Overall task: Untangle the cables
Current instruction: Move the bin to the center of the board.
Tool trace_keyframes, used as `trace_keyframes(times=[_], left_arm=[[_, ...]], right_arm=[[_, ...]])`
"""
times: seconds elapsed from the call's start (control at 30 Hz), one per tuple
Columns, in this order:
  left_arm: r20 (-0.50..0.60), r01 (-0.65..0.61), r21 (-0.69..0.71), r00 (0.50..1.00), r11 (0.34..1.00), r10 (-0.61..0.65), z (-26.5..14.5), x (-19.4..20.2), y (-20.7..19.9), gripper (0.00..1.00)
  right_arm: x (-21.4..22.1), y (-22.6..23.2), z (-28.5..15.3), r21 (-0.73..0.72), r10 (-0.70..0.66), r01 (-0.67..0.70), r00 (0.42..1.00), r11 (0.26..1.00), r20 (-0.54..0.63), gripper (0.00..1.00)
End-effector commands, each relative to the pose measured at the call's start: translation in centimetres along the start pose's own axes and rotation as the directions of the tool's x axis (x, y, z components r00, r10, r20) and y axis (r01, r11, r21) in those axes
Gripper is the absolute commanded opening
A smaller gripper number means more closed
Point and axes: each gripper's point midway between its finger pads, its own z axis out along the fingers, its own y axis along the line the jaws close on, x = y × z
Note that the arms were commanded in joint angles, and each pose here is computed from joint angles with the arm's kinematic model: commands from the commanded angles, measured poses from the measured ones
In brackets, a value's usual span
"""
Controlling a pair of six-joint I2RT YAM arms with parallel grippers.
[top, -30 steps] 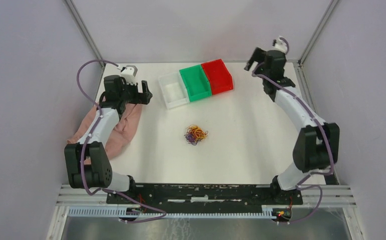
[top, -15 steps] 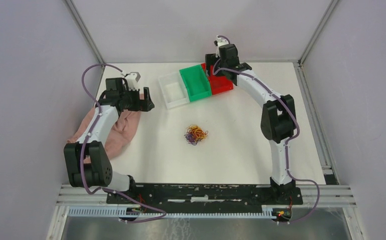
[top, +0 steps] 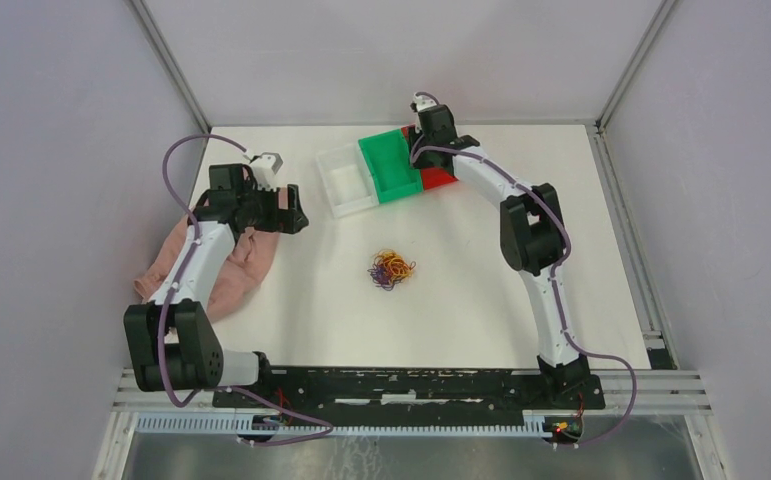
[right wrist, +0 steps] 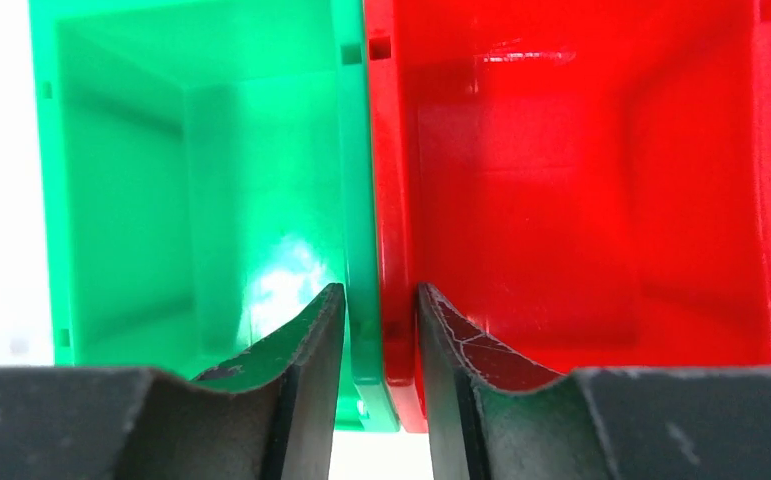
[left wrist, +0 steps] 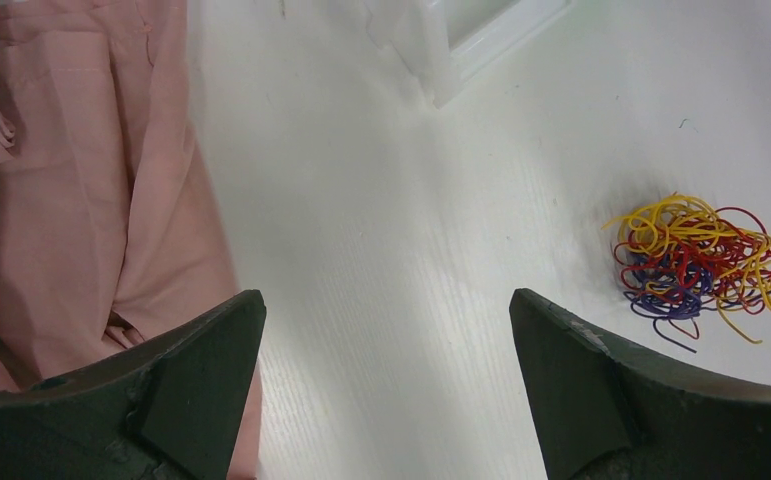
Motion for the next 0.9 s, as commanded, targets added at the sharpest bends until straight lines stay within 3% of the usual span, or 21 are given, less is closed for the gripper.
trace_keyframes(times=[0.0,0.33,0.73,0.87], left_arm=[[0.063,-0.080,0.014,0.995,0.997,0.079,-1.3,-1.7,-0.6,0.99],[0.095,-0.110,0.024,0.990,0.994,0.108,-2.6,-2.5,-1.3,0.99],[0.085,-0.162,0.081,0.984,0.983,0.155,-4.6,-0.3,-3.2,0.99],[0.079,-0.177,0.108,0.982,0.978,0.169,-4.8,0.6,-3.8,0.99]], right_arm=[[-2.1,0.3,-0.9,0.057,0.023,-0.026,0.998,0.998,0.065,0.35],[0.5,1.1,-4.1,0.133,0.044,-0.054,0.996,0.990,0.076,0.11],[5.2,0.8,-10.7,0.196,0.154,-0.163,0.986,0.967,0.058,0.03],[6.5,0.8,-11.3,0.224,0.198,-0.213,0.976,0.951,0.085,0.07]])
